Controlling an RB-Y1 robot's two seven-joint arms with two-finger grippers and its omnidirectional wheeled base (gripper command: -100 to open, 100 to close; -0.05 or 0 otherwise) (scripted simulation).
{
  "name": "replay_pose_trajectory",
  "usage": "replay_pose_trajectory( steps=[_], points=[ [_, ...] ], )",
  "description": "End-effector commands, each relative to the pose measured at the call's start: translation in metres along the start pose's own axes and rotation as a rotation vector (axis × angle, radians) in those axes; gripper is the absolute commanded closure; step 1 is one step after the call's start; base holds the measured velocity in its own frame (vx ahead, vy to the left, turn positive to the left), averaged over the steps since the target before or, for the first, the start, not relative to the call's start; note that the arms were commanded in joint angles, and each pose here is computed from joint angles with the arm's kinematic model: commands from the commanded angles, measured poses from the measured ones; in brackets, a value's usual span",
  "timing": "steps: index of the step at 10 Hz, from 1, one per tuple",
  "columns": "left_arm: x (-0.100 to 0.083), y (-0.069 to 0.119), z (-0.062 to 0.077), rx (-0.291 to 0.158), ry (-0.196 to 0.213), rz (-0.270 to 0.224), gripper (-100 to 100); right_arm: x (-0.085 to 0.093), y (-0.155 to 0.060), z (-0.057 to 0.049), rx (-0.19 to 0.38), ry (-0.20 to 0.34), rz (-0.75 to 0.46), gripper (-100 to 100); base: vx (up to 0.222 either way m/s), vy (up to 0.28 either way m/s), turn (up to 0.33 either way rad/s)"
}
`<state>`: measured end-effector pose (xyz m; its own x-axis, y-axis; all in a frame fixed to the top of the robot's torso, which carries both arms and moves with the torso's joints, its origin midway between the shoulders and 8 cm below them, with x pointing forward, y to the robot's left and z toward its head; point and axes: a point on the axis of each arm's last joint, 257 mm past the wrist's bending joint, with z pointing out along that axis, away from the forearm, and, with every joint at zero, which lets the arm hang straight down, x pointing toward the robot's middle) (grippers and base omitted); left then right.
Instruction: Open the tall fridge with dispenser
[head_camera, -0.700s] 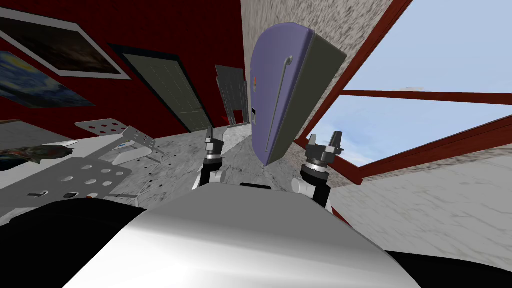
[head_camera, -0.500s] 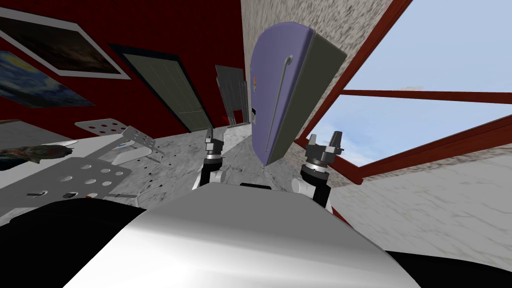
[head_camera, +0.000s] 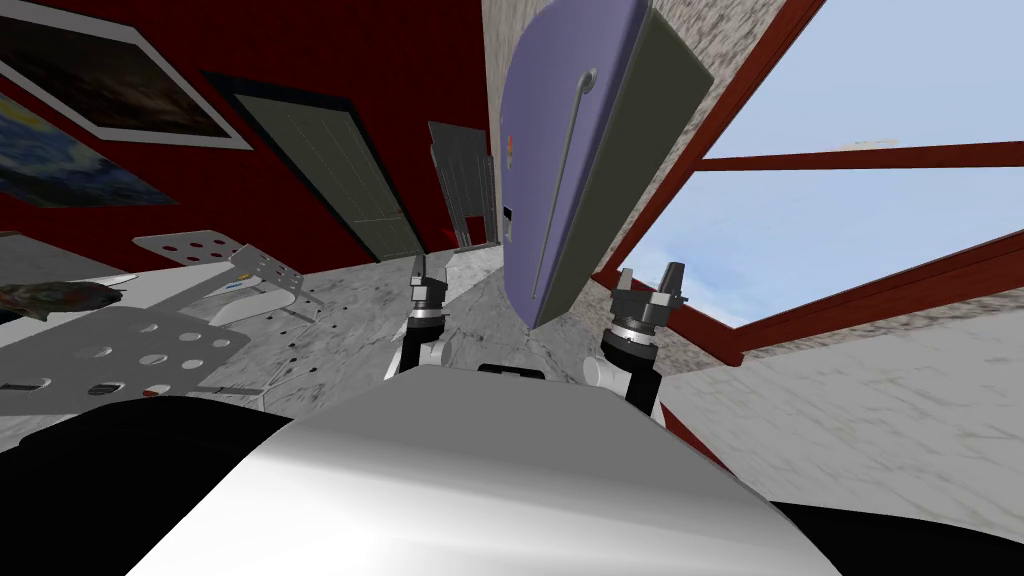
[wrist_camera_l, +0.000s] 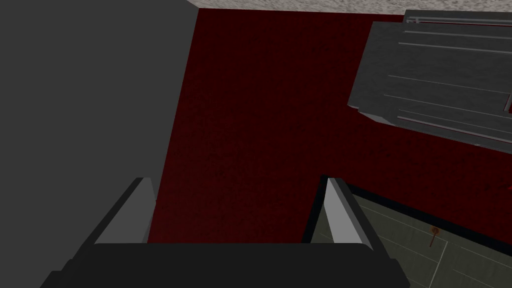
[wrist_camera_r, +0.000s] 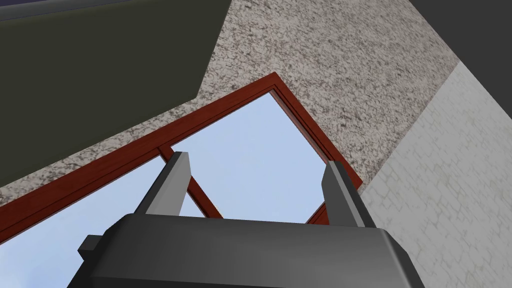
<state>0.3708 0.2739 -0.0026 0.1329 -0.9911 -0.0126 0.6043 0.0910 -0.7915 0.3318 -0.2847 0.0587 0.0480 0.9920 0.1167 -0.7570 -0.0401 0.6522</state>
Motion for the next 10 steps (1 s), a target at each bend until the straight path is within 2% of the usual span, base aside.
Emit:
replay_pose_trajectory(
  steps=[1, 2, 3, 5, 9, 10],
  points=[
    [0.0, 0.0, 0.0, 0.0, 0.0, 0.0, 0, 0.0, 0.0, 0.0, 0.0, 0.0, 0.0, 0, 0.0, 0.0, 0.0],
    [0.0, 0.0, 0.0, 0.0, 0.0, 0.0, 0, 0.0, 0.0, 0.0, 0.0, 0.0, 0.0, 0, 0.0, 0.0, 0.0],
    [0.0, 0.0, 0.0, 0.0, 0.0, 0.0, 0, 0.001, -0.009, 0.0, 0.028, 0.024, 0.027, -100, 0.021, -0.004, 0.003],
    [0.0, 0.0, 0.0, -0.001, 0.0, 0.0, 0, -0.001, -0.022, 0.001, 0.065, 0.031, 0.075, -100, 0.033, -0.011, 0.004],
    [0.0, 0.0, 0.0, -0.001, 0.0, 0.0, 0, -0.011, -0.06, 0.0, 0.172, 0.009, 0.223, -100, 0.049, -0.019, 0.005],
    [0.0, 0.0, 0.0, -0.001, 0.0, 0.0, 0, -0.013, -0.06, 0.0, 0.172, 0.0, 0.238, -100, 0.037, -0.009, 0.005]
  ],
)
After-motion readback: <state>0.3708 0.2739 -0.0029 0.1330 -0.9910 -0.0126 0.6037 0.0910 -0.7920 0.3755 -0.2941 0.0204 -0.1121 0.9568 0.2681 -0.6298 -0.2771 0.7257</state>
